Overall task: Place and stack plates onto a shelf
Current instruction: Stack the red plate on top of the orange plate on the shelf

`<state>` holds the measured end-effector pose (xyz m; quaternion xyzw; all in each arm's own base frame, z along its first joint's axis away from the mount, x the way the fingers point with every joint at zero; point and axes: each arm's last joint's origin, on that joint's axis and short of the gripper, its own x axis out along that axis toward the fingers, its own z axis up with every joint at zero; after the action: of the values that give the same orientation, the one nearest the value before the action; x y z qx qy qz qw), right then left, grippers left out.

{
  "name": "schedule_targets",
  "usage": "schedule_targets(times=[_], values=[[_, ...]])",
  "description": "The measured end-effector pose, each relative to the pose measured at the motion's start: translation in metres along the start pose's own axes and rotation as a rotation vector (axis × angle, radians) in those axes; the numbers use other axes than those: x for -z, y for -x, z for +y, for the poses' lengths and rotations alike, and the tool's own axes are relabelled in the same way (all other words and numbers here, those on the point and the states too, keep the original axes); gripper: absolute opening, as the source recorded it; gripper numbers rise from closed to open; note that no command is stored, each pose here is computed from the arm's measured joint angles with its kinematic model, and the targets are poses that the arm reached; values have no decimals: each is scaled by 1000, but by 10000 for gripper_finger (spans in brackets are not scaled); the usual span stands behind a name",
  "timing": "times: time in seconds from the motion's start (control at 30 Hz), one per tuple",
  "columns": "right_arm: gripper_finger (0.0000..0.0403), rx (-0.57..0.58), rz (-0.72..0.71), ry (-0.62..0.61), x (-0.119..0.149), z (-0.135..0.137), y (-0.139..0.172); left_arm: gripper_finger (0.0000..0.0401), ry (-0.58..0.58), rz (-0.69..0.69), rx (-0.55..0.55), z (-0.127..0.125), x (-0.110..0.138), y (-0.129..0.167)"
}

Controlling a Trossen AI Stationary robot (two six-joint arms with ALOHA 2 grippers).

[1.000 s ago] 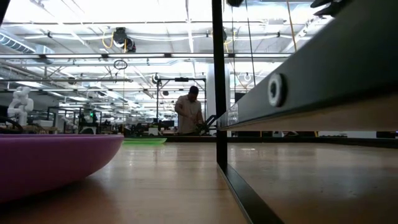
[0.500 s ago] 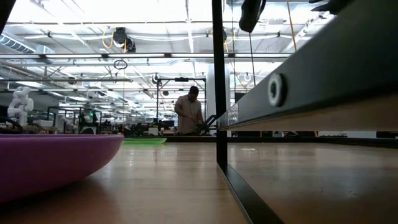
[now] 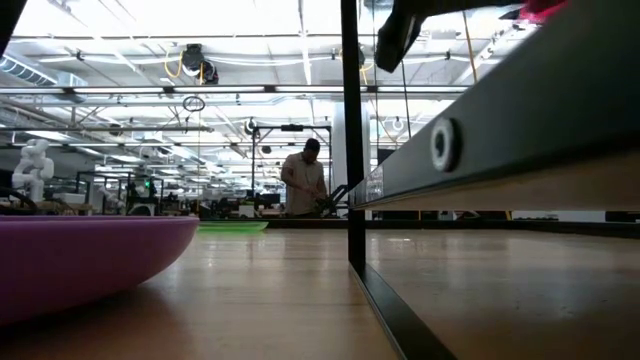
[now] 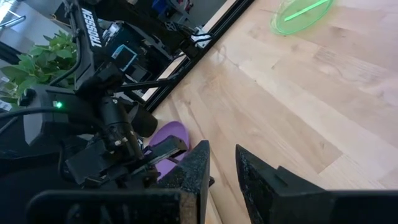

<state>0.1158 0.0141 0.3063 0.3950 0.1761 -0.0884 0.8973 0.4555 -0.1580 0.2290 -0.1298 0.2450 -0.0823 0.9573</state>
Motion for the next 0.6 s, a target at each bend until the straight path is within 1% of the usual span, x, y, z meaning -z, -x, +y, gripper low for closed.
schedule_targets(times=[0.1,0.23,0.47,0.6], values=[[61,8,-10,0,0,0,0,3,-3,36,-14,1,4,0],[61,8,-10,-1,0,0,0,3,0,29,-11,1,3,0],[61,8,-10,-9,0,0,0,3,-4,61,-24,2,6,0],[61,8,-10,-22,0,0,0,10,-26,81,-31,3,7,1]])
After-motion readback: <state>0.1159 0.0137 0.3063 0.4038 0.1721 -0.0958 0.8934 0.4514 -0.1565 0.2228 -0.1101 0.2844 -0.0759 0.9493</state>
